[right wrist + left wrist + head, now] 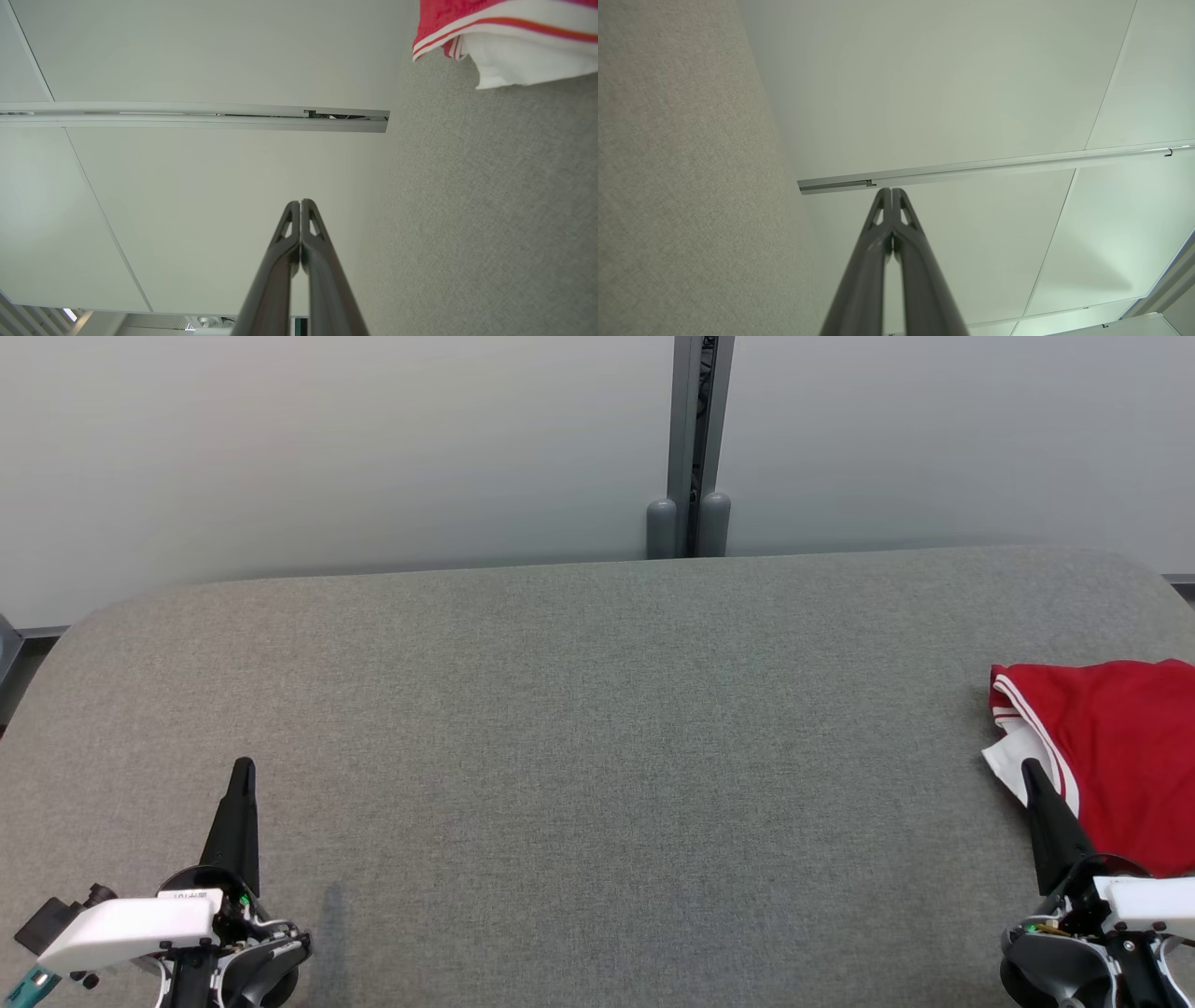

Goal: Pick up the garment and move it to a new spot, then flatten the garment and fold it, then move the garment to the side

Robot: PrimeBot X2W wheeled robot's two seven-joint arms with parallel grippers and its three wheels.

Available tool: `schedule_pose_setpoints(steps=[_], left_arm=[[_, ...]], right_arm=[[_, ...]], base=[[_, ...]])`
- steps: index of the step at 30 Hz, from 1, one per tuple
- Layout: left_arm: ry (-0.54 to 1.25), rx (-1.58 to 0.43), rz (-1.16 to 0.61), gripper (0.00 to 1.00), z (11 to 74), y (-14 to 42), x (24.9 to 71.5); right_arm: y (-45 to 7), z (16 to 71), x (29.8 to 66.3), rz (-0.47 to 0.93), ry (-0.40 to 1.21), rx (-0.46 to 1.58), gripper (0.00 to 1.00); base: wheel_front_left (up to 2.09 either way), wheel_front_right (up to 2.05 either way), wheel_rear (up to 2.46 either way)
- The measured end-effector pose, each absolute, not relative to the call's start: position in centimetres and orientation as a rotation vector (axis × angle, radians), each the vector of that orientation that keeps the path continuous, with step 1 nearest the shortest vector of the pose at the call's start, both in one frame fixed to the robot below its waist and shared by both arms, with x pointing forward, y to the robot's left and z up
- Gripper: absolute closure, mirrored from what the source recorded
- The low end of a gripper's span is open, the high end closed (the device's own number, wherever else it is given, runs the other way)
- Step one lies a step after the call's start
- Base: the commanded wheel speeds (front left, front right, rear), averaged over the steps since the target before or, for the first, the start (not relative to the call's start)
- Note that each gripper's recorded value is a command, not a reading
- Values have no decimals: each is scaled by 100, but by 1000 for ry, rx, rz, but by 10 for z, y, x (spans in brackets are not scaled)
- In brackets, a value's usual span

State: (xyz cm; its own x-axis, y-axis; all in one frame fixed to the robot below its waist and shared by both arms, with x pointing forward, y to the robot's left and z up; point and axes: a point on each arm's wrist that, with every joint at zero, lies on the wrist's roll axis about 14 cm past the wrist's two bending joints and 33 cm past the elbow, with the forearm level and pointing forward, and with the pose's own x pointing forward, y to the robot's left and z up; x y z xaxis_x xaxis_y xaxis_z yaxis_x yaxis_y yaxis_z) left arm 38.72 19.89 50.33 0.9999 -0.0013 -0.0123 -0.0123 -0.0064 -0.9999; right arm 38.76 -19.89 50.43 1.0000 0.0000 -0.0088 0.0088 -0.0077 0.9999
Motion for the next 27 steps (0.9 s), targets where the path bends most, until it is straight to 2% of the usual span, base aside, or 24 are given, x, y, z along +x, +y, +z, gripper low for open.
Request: schedule_pose_setpoints(steps=[27], left_arm=[[10, -1577, 9, 100, 503, 199, 387]], right_arm=[[-199, 504, 388, -7, 7, 1578, 100]], base=[[0, 0, 0]])
